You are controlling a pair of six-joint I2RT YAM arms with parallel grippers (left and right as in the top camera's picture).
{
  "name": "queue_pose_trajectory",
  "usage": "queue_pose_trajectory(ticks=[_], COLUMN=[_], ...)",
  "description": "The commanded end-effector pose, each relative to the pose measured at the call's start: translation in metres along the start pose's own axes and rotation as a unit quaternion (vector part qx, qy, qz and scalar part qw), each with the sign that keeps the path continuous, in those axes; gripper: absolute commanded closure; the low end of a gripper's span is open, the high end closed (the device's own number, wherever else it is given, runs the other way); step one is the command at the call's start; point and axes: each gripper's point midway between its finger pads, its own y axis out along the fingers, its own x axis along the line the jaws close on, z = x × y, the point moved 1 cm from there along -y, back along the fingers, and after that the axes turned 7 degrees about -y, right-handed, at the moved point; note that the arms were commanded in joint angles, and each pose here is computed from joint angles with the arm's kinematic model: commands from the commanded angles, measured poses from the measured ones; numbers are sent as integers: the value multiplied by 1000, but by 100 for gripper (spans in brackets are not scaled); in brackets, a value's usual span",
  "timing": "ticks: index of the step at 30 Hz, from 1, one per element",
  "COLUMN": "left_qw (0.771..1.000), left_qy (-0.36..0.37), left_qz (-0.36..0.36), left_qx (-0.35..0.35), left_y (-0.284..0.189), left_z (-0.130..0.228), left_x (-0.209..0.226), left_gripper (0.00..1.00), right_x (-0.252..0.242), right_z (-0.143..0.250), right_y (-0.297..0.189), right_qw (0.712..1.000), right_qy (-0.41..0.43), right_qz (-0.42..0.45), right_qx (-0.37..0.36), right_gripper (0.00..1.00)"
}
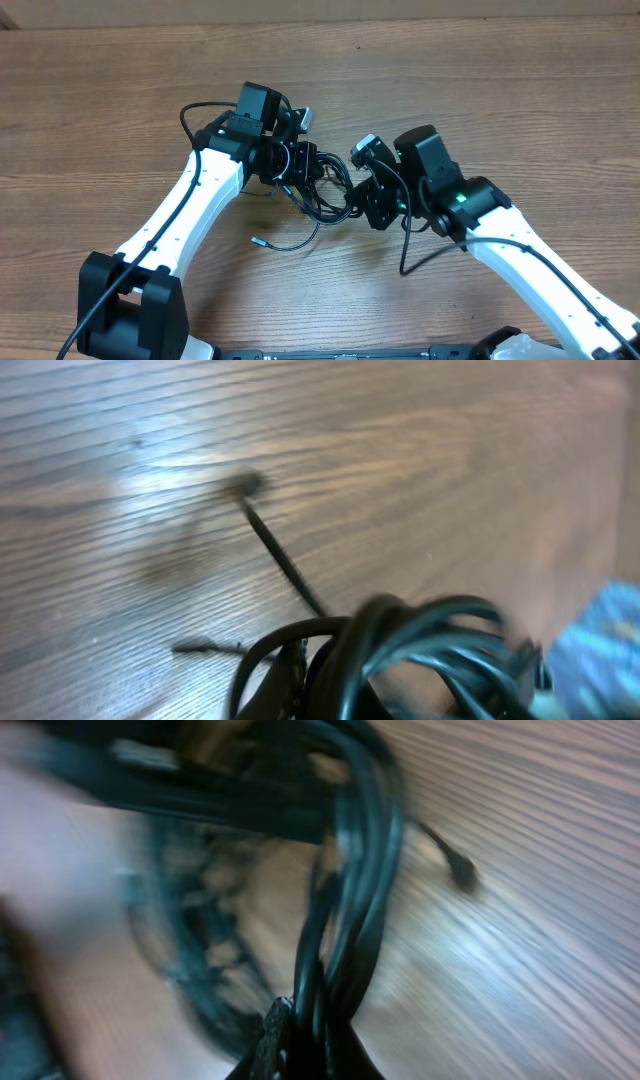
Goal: Untangle cables
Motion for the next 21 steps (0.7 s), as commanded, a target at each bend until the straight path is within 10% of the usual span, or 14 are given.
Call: queue_pose_trajectory(ticks=[1, 13, 21], left_qw=[982, 976, 988], left_qy=[-99, -124, -78], left_qz=[-107, -121, -85], left_qx=[-122, -135, -104], left_y=[-22, -24, -19], left_z=[-45, -47, -40], left_x=[34, 40, 26], left_gripper=[96, 96, 96], right_x=[83, 95, 6], right_z=[-19, -24, -16], right_y=[-41, -63, -45], right_qw=[978, 972, 996], right_qy=[-48, -63, -49], right_qz=[-193, -208, 66], right_qx=[-64, -91, -46], right_gripper=[96, 96, 46])
